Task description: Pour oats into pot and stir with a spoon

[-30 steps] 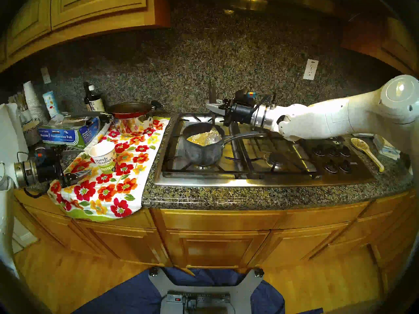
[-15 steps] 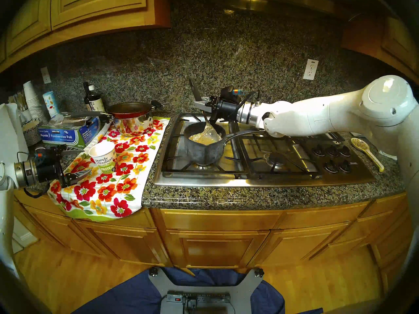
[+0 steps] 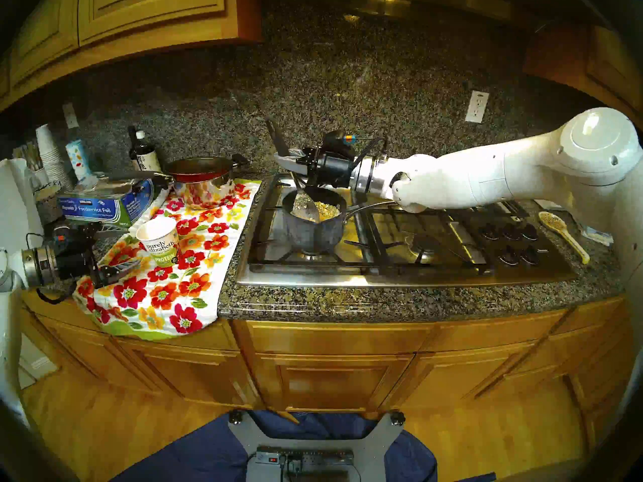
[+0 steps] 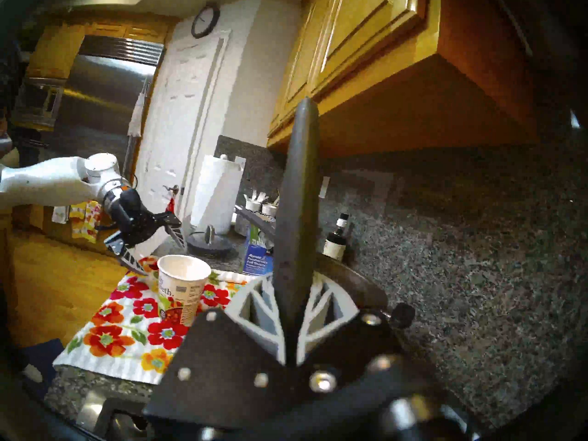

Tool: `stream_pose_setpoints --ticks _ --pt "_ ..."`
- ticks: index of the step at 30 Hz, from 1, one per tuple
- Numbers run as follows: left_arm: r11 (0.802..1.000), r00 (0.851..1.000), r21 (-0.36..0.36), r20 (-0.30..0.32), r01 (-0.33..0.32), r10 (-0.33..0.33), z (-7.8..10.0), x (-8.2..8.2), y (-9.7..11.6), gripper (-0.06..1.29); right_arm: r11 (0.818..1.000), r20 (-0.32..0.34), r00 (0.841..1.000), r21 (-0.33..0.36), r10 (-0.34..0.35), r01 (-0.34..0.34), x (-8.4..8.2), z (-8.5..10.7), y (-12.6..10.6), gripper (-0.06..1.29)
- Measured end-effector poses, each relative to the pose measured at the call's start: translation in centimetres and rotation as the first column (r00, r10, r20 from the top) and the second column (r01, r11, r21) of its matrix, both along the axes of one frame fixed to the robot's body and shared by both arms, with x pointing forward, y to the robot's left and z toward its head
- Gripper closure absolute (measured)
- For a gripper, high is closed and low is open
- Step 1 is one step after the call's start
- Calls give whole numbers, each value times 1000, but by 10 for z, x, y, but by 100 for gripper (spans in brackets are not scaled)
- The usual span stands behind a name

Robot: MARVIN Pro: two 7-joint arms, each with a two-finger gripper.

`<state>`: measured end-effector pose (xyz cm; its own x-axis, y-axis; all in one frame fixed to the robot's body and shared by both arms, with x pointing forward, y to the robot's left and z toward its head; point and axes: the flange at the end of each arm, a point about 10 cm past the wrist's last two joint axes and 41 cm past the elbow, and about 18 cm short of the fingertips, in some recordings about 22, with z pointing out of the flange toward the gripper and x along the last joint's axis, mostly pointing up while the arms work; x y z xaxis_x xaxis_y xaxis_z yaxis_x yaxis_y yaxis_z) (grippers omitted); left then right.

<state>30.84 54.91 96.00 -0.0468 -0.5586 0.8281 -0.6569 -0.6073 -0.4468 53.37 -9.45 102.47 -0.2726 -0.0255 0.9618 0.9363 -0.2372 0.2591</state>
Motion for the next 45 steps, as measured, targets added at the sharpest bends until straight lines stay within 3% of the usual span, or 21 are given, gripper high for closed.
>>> stream_pose_setpoints --ticks 9,12,19,26,34,39,45 --pt "1000 1000 0 0 0 0 0 0 0 2 998 -19 998 -33 -58 57 -2 -8 -42 127" --pt "1000 1000 0 0 0 0 0 0 0 2 994 -9 995 -49 -98 97 4 -9 -58 127" --pt "1000 1000 0 0 0 0 0 0 0 2 988 31 989 -54 -145 147 20 -2 -67 127" --pt "1000 1000 0 0 0 0 0 0 0 2 988 61 987 -44 -148 151 32 4 -50 127" --pt "1000 1000 0 0 0 0 0 0 0 2 993 62 992 -18 -114 115 33 7 -21 127" --pt "1000 1000 0 0 0 0 0 0 0 2 997 52 996 6 -72 72 27 11 -2 127" --pt "1000 1000 0 0 0 0 0 0 0 2 1000 5 1000 25 -4 4 7 7 13 127"
